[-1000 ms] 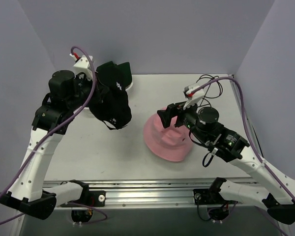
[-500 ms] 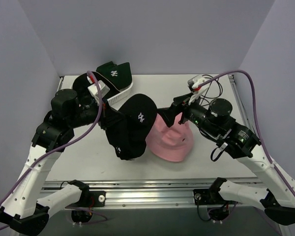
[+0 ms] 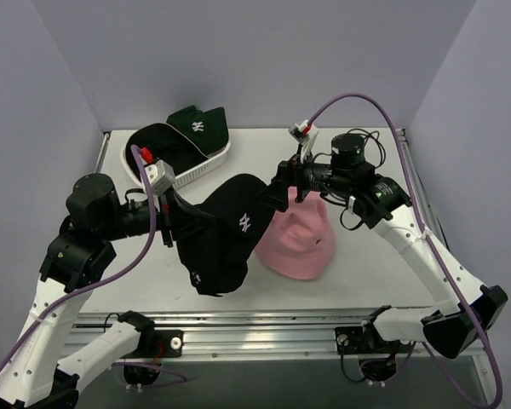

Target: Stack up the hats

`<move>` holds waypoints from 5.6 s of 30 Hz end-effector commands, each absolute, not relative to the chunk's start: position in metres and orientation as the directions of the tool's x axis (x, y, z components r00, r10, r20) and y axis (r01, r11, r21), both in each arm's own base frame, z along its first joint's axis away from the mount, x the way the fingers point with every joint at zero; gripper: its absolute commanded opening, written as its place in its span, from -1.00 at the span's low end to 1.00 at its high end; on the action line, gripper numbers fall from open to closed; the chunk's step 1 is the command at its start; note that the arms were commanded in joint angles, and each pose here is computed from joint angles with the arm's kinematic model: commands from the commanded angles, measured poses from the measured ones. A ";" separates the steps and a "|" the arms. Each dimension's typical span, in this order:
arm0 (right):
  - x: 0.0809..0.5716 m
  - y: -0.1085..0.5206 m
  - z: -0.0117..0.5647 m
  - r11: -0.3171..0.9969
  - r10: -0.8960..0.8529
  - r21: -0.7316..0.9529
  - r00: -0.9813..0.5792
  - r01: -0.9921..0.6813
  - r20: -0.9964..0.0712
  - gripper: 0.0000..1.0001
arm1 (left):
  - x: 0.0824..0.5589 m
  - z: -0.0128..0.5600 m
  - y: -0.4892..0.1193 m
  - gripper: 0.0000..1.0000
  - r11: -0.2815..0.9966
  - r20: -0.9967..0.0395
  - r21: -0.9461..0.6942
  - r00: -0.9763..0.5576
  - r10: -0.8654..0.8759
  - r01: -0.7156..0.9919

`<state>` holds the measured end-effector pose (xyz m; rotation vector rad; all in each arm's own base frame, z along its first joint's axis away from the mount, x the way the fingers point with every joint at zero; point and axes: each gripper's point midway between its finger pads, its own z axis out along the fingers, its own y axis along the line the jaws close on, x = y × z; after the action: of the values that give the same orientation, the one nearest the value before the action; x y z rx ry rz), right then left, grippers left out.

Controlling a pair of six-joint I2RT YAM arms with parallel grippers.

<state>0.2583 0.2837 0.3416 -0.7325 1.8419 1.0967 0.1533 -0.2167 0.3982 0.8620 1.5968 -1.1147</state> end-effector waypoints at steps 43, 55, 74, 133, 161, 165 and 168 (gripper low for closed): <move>0.297 0.284 0.447 0.417 0.226 0.408 -0.342 -0.812 -0.912 -1.00 | 0.254 0.437 -0.157 0.21 0.817 -0.961 -0.277 -0.157 -0.228 0.507; 0.397 0.134 0.458 0.650 0.513 0.567 -0.258 -0.506 -0.819 -1.00 | 0.273 0.321 -0.167 0.88 0.851 -0.873 -0.428 -0.383 -0.302 0.305; 0.413 -0.005 0.409 0.641 0.714 0.710 -0.114 -0.290 -0.691 -1.00 | 0.270 0.252 -0.182 0.88 0.894 -0.910 -0.359 -0.314 -0.271 0.268; 0.393 -0.093 0.162 0.392 0.914 0.920 -0.110 -0.021 -0.391 -1.00 | 0.258 0.258 -0.180 0.88 0.929 -0.960 -0.236 -0.219 -0.177 0.285; 0.403 -0.087 0.130 0.163 0.978 0.986 -0.126 -0.021 -0.164 -1.00 | 0.253 0.262 -0.181 0.88 0.925 -0.963 -0.230 -0.210 -0.170 0.302; 0.402 -0.087 0.140 0.174 0.975 0.983 -0.130 -0.052 -0.179 -1.00 | 0.253 0.261 -0.182 0.88 0.926 -0.964 -0.226 -0.210 -0.166 0.303; 0.399 -0.089 0.150 0.181 0.975 0.980 -0.118 -0.078 -0.190 -0.69 | 0.253 0.261 -0.182 0.88 0.928 -0.964 -0.222 -0.210 -0.163 0.299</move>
<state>0.4028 -0.0821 0.1303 1.1064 1.3932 1.2546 0.2501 -0.1802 0.2382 0.1262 1.7963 -0.4039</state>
